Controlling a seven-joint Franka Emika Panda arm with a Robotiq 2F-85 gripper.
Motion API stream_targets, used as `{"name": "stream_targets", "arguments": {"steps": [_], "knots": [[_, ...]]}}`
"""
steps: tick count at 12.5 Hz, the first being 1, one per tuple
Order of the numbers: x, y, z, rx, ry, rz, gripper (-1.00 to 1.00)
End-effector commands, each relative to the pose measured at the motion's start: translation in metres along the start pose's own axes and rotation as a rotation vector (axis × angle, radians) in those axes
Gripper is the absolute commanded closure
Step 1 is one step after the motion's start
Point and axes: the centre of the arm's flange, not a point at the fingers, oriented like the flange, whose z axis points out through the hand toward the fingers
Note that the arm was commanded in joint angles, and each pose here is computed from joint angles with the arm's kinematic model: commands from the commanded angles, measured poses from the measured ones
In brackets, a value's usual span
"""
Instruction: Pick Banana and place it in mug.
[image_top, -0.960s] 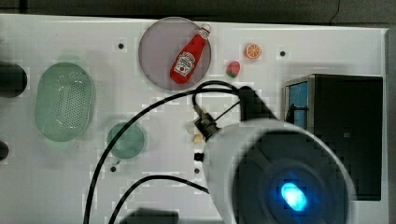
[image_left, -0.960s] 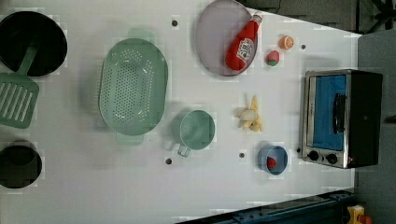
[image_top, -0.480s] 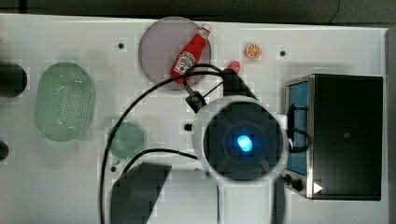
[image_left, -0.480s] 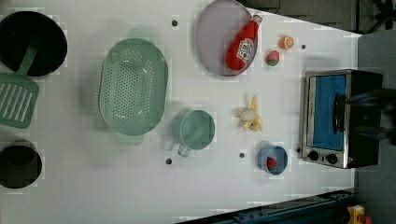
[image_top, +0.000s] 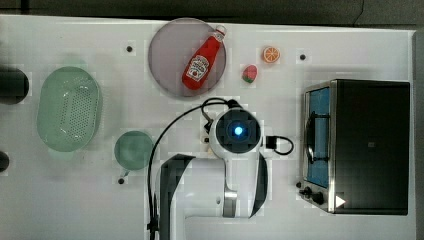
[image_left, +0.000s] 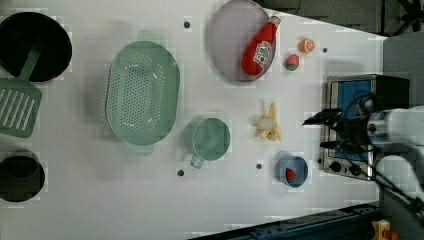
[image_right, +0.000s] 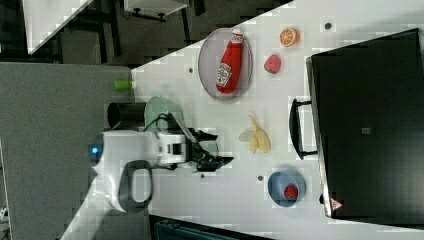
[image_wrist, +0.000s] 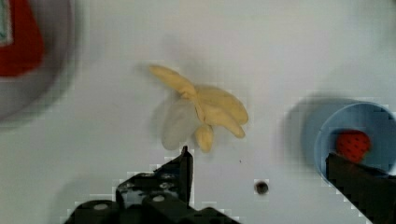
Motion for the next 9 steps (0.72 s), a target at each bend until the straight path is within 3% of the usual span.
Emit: {"name": "stream_targets", "arguments": {"steps": [1,9], "knots": [[0.004,0.007,0.017,0.050,0.034,-0.020,-1.00],[0.009,-0.005,0.131,0.059,0.065,-0.032,-1.00]]}}
